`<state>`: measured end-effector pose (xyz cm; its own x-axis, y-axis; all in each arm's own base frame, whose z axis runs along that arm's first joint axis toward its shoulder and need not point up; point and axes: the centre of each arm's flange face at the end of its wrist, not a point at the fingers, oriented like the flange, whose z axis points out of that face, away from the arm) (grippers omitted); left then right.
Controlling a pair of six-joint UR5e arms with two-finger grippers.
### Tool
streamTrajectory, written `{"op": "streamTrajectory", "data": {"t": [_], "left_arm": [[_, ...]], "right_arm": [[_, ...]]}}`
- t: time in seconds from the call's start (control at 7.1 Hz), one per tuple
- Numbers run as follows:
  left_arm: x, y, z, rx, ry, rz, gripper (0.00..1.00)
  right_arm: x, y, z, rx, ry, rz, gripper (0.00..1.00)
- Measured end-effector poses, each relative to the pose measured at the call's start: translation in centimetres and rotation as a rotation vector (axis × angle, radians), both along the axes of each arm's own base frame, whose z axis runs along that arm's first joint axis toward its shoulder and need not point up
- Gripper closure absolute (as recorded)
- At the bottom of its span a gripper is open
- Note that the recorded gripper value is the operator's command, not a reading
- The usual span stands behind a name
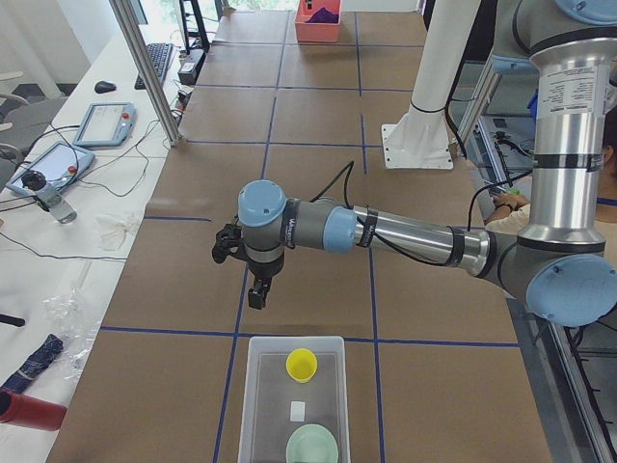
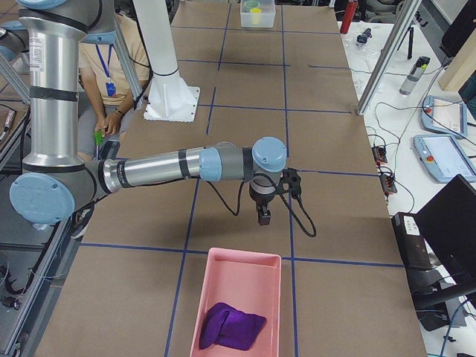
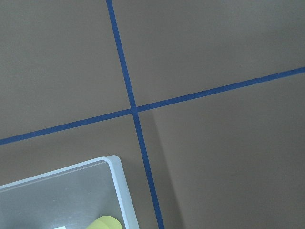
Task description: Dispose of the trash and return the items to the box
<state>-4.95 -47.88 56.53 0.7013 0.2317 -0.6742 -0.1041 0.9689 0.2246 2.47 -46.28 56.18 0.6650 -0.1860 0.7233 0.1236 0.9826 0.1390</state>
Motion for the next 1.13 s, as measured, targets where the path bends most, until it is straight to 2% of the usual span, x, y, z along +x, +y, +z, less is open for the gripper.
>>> {"op": "streamTrajectory", "data": {"t": [0.56,1.13], "left_arm": [[0.1,-0.4,-0.6,0.017,0.001,0.002,0.0],[0.2,-1.3,-1.6,0.038,-0.004,0.005,0.0]], "right_arm": [[0.1,-0.4,1.4,-0.025,0.021,0.005,0.0],[0.1,-0.4,1.6,-0.025,0.025,0.005,0.0]]}}
